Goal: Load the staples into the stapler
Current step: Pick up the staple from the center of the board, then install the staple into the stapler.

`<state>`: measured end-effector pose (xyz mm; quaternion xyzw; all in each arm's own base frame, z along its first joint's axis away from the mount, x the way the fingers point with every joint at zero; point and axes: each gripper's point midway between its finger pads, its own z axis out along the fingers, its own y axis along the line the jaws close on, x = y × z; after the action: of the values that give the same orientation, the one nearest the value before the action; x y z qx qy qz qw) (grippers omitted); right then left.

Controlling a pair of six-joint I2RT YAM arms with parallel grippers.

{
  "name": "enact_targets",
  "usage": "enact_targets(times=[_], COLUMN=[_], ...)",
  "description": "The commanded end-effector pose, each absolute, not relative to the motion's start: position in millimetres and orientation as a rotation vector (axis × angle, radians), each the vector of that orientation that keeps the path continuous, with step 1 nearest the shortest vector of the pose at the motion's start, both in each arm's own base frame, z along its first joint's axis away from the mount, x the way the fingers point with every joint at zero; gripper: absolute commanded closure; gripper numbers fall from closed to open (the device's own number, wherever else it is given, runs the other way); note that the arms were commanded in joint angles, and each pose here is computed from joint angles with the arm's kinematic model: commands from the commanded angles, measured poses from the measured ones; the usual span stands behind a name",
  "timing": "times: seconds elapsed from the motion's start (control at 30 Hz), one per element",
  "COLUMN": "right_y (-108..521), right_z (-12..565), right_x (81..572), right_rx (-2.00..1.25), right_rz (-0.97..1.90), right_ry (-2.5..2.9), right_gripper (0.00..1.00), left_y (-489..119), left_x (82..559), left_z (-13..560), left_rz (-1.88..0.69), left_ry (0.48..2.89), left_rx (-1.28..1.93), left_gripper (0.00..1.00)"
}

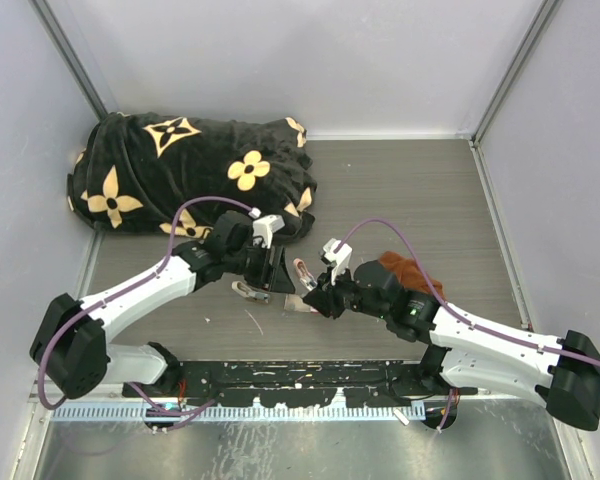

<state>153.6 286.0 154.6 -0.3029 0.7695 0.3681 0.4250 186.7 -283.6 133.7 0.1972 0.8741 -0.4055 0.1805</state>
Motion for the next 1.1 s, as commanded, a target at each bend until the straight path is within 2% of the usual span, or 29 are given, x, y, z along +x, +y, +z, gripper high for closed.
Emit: enact_targets(times=[0.0,0.13,0.3,0.77,1.07], right_y=[285,276,272,278,278], right_z=[180,166,143,100,89], right_x=[169,184,203,232,242], right_rx=[-0.694,-0.703,-0.754,-0.855,-0.869], right_rz=[0.873,0.755,0.696,0.605,0.578], right_ry=[1.885,1.957,2.033,2.059,2.081], right_gripper=[0.85,0.86,0.86,0.86,0.86], left_y=[-273,-261,-272,-298,-309], left_x=[206,225,244,285,292], left_z=[168,181,177,129,109], left_rz=[-1.039,-0.981,-1.044,-0.984,-1.012], left_ry=[2.326,2.279,2.256,2.195,2.205], left_rx=[0.507,0.392,0.314,0.461,0.491], left_gripper=[0.46,0.4,0.39,0.42,0.49])
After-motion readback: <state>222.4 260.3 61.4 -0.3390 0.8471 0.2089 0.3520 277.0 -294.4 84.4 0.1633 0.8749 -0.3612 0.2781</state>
